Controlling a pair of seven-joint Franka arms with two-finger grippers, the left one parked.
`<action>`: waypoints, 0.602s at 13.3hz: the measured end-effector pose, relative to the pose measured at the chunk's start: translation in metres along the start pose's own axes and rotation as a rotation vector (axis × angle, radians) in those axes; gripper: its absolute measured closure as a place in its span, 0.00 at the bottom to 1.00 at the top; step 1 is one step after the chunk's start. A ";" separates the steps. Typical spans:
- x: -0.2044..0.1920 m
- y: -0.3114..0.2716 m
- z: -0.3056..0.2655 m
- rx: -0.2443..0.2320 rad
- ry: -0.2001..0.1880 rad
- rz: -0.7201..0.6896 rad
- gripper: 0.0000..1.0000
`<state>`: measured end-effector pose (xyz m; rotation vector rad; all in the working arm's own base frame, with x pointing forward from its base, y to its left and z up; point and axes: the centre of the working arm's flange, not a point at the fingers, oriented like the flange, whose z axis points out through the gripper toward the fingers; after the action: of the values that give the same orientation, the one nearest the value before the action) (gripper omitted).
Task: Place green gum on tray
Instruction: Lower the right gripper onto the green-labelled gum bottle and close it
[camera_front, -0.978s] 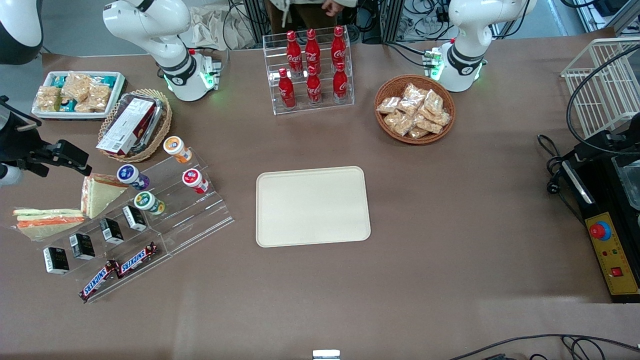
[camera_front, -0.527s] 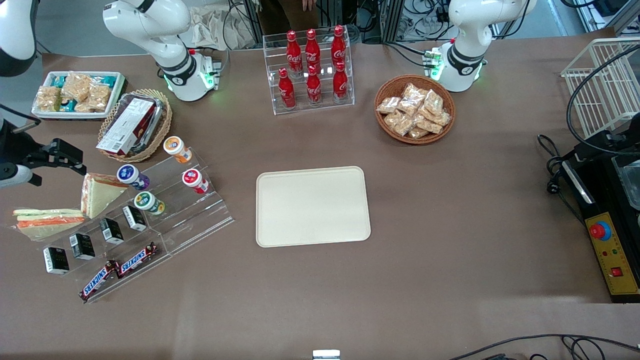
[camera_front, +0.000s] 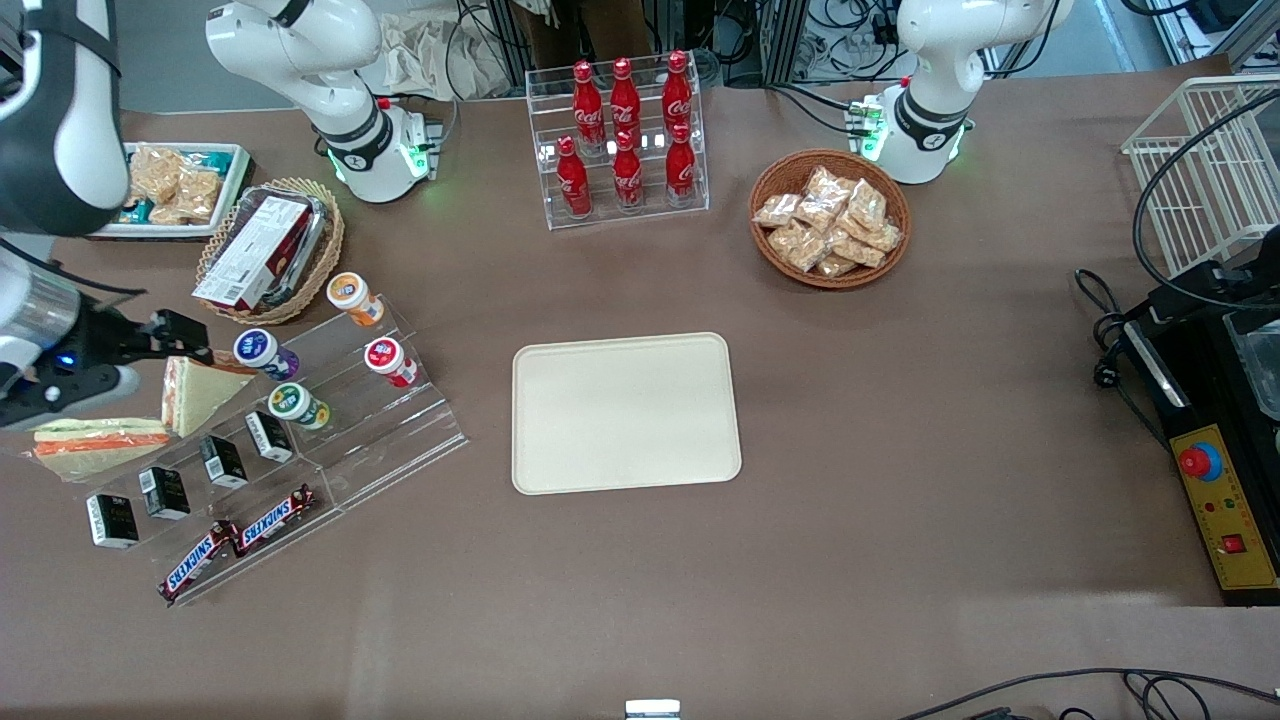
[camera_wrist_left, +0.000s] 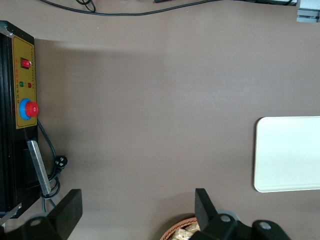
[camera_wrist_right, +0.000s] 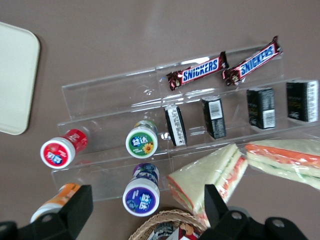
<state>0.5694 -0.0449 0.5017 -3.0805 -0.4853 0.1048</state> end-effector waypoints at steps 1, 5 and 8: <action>-0.001 0.000 0.016 0.001 -0.003 0.000 0.00; -0.003 -0.003 0.068 -0.008 0.016 -0.004 0.00; -0.002 -0.008 0.095 -0.020 0.039 -0.012 0.00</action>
<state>0.5584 -0.0373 0.4076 -3.0918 -0.5055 0.0398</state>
